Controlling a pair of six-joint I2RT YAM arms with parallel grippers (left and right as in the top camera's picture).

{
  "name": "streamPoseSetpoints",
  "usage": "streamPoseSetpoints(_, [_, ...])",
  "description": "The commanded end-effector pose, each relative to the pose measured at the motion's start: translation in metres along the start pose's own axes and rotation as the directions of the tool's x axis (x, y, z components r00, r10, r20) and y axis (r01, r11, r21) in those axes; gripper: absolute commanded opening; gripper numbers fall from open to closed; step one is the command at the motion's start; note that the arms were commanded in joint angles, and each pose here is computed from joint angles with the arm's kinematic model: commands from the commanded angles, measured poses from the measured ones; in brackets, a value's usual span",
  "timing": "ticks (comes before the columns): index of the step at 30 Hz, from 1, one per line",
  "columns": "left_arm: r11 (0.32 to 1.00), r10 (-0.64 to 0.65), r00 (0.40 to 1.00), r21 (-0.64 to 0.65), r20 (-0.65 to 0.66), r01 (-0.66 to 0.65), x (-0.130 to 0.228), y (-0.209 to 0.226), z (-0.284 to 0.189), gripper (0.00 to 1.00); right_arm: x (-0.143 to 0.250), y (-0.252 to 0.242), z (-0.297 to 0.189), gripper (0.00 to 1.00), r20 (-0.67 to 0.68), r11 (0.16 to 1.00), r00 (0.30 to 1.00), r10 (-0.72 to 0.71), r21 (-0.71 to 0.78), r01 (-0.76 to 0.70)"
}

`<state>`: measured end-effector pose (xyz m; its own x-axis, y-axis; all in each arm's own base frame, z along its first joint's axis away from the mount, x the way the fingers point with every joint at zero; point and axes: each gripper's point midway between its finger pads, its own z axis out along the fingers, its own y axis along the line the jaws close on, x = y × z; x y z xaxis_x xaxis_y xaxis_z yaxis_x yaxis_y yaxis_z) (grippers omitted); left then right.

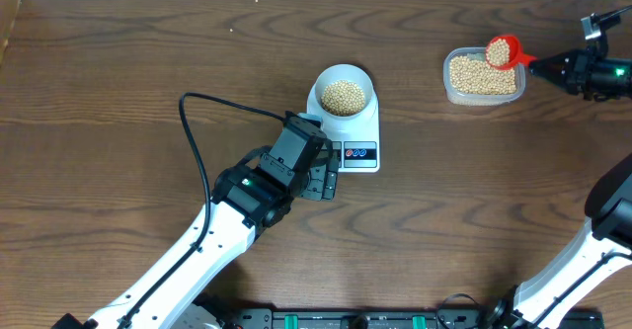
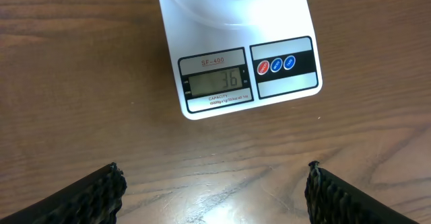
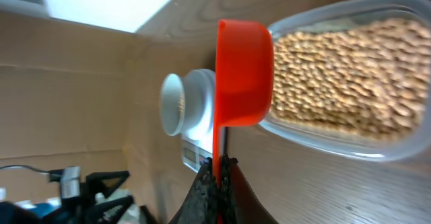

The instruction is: Scoop item into bowl and weigh 50g on scale

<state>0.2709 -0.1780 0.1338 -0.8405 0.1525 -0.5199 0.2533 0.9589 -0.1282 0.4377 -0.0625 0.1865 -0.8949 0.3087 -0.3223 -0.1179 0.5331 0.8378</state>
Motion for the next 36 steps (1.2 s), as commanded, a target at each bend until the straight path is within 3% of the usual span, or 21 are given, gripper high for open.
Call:
streamPoseSetpoints(1, [1.000, 0.004, 1.000, -0.009, 0.005, -0.004, -0.001, 0.002, 0.000, 0.88, -0.006, 0.020, 0.006, 0.01, 0.026, 0.993, 0.999, -0.031, -0.113, 0.034])
streamPoseSetpoints(15, [1.000, 0.004, 1.000, -0.009, 0.005, -0.004, -0.001, 0.002, 0.000, 0.88, 0.022, 0.071, 0.080, 0.01, -0.138, 0.975, 0.982, -0.127, -0.201, 0.098])
streamPoseSetpoints(36, [1.000, 0.004, 1.000, -0.009, 0.005, -0.004, -0.001, 0.002, 0.000, 0.88, 0.099, 0.111, 0.182, 0.01, -0.436, 0.958, 0.853, -0.287, -0.136, 0.253])
